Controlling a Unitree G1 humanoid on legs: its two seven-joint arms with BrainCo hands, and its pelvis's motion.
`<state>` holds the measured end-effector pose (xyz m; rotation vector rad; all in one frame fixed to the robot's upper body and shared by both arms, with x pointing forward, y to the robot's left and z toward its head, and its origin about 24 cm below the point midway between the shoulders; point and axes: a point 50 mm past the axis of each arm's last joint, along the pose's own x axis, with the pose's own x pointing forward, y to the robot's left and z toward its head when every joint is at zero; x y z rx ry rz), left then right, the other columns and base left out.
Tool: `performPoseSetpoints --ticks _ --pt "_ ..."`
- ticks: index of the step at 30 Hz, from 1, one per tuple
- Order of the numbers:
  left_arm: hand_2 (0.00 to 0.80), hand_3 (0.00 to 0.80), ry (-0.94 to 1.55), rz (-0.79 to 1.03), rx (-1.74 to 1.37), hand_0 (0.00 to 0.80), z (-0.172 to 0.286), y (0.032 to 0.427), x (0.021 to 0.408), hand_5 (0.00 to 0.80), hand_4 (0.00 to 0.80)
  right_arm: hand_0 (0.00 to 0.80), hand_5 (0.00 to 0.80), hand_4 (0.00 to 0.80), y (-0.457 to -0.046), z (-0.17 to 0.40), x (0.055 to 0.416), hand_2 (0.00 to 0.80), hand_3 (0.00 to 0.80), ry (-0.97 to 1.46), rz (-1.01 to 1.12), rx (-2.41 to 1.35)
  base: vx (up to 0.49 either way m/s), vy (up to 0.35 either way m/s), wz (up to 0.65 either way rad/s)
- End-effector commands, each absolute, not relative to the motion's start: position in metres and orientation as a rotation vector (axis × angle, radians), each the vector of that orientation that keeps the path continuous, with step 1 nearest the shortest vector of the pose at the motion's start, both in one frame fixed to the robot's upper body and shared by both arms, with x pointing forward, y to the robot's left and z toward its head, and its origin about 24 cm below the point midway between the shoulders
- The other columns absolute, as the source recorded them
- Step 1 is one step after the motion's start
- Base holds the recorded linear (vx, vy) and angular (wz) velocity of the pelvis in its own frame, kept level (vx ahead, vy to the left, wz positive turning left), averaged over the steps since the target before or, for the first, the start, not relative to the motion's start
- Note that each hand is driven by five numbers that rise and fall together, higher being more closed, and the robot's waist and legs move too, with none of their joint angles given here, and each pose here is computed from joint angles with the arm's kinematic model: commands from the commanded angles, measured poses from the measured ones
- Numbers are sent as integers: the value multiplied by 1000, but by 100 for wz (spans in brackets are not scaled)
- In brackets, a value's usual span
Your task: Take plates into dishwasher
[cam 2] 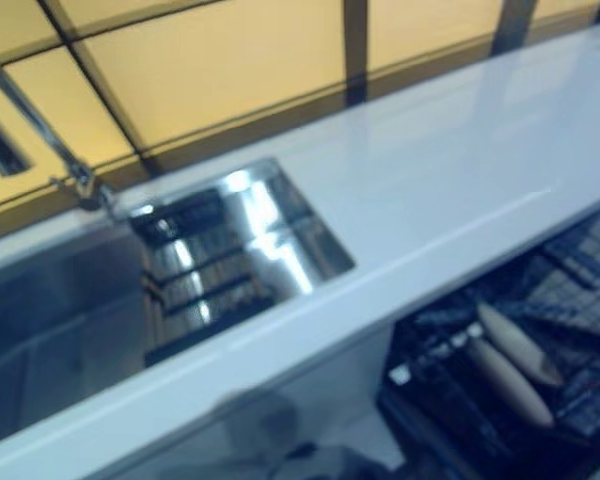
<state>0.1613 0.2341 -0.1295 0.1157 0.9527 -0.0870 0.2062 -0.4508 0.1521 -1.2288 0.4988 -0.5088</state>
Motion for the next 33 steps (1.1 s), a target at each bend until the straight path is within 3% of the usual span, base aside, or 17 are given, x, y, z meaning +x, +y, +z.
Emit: performPoseSetpoints --ticks 1,13,19,26,33 --pt "0 0 1033 -4 166 0 -132 262 144 0 0 0 0 0 -458 176 200 0 0 472 -556 -1282 39 16 -6" --pt "0 0 1352 161 280 0 -147 282 97 0 0 0 0 0 -467 194 200 0 0 464 -586 -1225 26 48 -6" --pt "0 0 1339 128 404 0 -138 287 123 0 0 0 0 0 -482 196 191 0 0 505 -674 -1141 -105 160 -46" --pt "0 0 1382 219 439 0 -132 308 114 0 0 0 0 0 -492 177 167 0 0 599 -695 -1107 -179 120 -10" --pt "0 0 1421 321 413 0 -125 329 99 0 0 0 0 0 -499 138 159 0 0 719 -674 -1005 -284 -111 -58"
